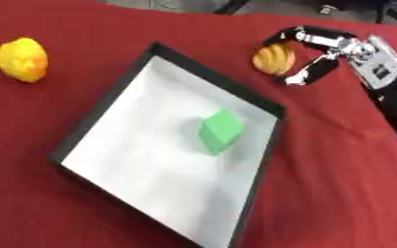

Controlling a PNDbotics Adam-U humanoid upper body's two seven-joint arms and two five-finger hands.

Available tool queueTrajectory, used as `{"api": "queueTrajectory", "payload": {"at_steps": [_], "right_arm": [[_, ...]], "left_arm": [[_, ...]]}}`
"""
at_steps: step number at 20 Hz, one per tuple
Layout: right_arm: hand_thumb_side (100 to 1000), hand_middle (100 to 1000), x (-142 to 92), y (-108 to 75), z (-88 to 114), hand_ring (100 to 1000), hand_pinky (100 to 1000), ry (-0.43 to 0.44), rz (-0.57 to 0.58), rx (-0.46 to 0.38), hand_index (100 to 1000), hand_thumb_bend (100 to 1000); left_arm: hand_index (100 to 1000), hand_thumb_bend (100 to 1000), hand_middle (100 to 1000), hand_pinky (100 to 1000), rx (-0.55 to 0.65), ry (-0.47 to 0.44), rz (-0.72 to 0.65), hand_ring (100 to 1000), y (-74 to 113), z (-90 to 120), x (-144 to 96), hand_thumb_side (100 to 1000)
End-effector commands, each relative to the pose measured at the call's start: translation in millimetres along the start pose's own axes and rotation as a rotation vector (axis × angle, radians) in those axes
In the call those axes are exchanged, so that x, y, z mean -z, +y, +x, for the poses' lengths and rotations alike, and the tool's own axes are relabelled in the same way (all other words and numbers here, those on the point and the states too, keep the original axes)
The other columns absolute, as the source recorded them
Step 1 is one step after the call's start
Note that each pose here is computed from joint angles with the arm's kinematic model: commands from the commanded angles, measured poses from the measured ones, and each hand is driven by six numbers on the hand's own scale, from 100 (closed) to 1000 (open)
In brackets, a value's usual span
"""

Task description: Pick up objects on the table and place them in the box.

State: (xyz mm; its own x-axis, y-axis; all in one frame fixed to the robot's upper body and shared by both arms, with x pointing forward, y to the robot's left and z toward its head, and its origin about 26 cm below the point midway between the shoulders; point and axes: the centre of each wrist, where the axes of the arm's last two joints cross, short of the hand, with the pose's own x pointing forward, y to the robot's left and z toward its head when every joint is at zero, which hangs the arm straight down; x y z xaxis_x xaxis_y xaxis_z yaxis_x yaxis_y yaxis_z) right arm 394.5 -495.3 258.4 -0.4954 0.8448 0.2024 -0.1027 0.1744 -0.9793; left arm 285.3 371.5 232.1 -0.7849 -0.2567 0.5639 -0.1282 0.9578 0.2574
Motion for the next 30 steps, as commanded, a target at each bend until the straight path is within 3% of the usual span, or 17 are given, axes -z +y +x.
{"api": "queueTrajectory", "payload": {"at_steps": [1, 7, 13, 22, 30], "right_arm": [[262, 763, -12.1, -16.1, -2.8, 902, 923, 0.003, 0.031, -0.054, 861, 262], [230, 722, -10.4, -18.4, -0.7, 877, 911, 0.008, 0.001, -0.028, 826, 100], [238, 655, -10.0, -22.8, 2.2, 851, 898, -0.001, -0.02, -0.018, 771, 100], [192, 503, -10.3, -38.0, 11.8, 759, 851, -0.046, -0.185, -0.064, 640, 160], [174, 475, 2.5, -50.8, 35.8, 716, 831, -0.131, -0.244, -0.099, 605, 154]], "left_arm": [[838, 100, 750, 898, 0.026, -0.014, -0.01, 639, 4.0, 4.7, 3.1, 771], [838, 100, 750, 900, 0.031, -0.004, -0.017, 640, 4.6, 3.4, 1.3, 772], [838, 100, 749, 900, 0.039, 0.007, -0.021, 639, 5.7, 2.3, -0.8, 773], [837, 100, 747, 900, 0.041, 0.015, -0.027, 639, 6.8, 1.8, -2.3, 768], [837, 100, 745, 900, 0.043, 0.023, -0.033, 640, 8.6, 1.7, -3.1, 763]]}}
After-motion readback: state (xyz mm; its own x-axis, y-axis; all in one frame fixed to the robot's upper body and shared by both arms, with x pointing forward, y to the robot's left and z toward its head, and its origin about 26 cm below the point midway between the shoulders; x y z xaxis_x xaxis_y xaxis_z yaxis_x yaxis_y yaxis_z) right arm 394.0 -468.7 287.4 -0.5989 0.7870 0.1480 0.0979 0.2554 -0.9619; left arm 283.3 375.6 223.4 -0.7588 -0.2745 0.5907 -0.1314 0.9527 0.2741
